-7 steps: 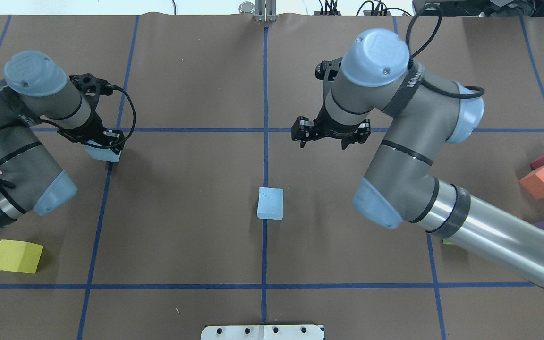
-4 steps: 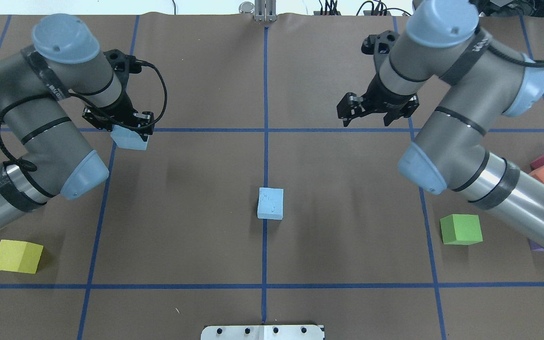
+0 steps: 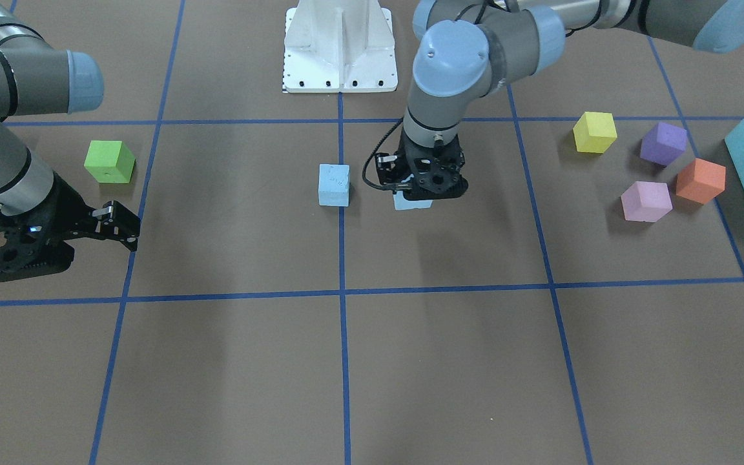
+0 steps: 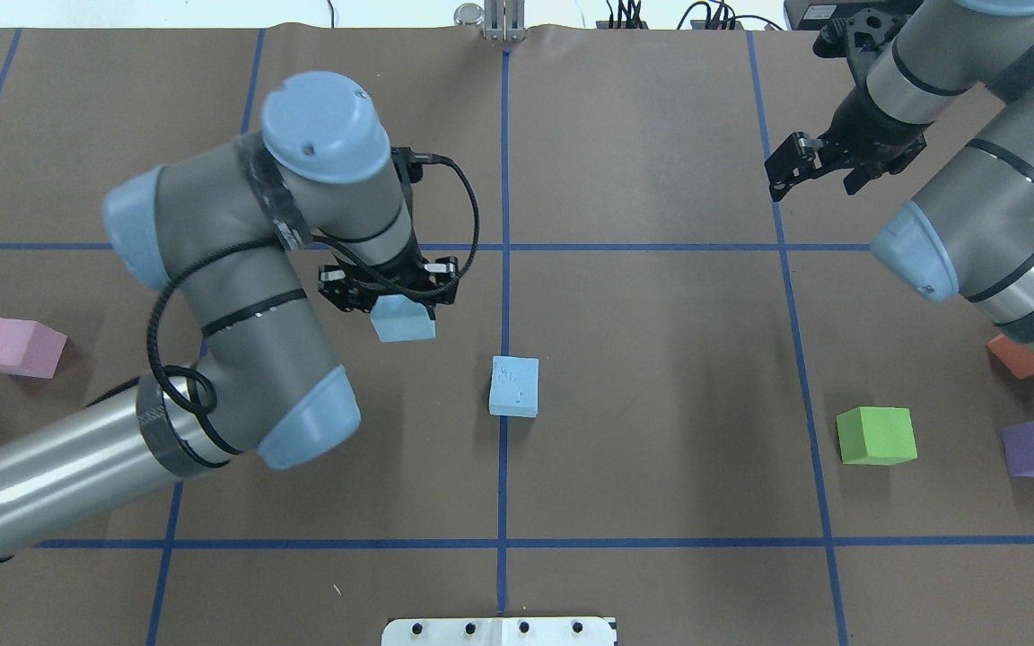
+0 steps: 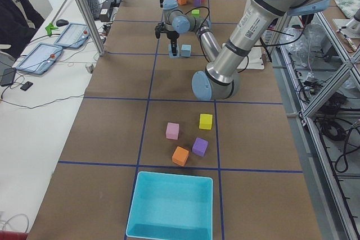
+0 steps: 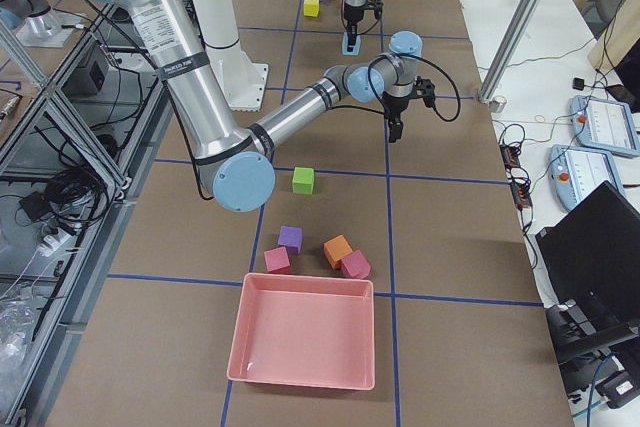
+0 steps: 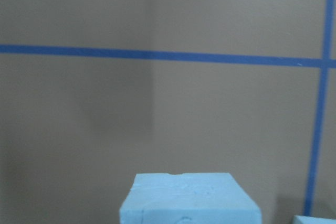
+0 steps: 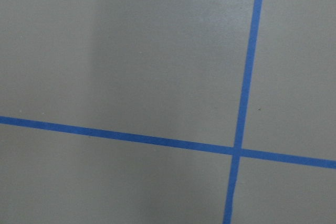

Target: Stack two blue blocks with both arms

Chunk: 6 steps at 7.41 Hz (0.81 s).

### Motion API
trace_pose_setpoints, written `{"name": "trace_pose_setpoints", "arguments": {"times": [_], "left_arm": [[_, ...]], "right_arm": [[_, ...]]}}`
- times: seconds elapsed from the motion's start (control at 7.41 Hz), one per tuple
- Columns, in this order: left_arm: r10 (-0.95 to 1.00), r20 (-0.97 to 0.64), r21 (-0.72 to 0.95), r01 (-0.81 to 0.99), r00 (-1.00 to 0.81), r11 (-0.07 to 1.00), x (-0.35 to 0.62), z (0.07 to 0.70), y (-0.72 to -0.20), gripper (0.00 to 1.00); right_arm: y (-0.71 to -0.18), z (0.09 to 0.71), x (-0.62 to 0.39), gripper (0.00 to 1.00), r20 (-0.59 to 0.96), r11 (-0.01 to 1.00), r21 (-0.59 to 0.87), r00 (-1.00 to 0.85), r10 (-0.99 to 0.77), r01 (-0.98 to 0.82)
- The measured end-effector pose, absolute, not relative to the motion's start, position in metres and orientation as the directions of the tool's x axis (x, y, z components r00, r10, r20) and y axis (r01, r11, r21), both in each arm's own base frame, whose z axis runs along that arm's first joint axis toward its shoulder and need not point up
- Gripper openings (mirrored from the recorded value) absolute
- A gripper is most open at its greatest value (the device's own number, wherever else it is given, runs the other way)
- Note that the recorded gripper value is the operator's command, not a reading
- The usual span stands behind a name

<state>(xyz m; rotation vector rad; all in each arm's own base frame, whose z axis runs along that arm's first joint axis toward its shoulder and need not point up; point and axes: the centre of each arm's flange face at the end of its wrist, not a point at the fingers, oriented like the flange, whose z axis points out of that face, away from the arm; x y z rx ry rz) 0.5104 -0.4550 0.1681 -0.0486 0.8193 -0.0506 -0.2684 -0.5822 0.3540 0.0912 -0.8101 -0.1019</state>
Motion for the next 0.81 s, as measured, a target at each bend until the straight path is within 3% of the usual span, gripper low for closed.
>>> {"name": "trace_pose_setpoints", "arguments": {"times": [0.27,0.81], "left_arm": [[-0.058,-0.731,-0.061,0.02,0.68,0.998,0.548,0.144,-0.422,0.44],[-0.045,-0.719,-0.06,0.003,0.694,0.998,0.593,0.118,-0.417,0.42]], "right_arm": [[-0.592,0.37,-0.255,1.0,0.71,0.992,0.113,0.693,-0.122,0.059],[-0.595,0.376,-0.252,1.0,0.707,0.991,0.115,0.695,-0.129,0.067]]}}
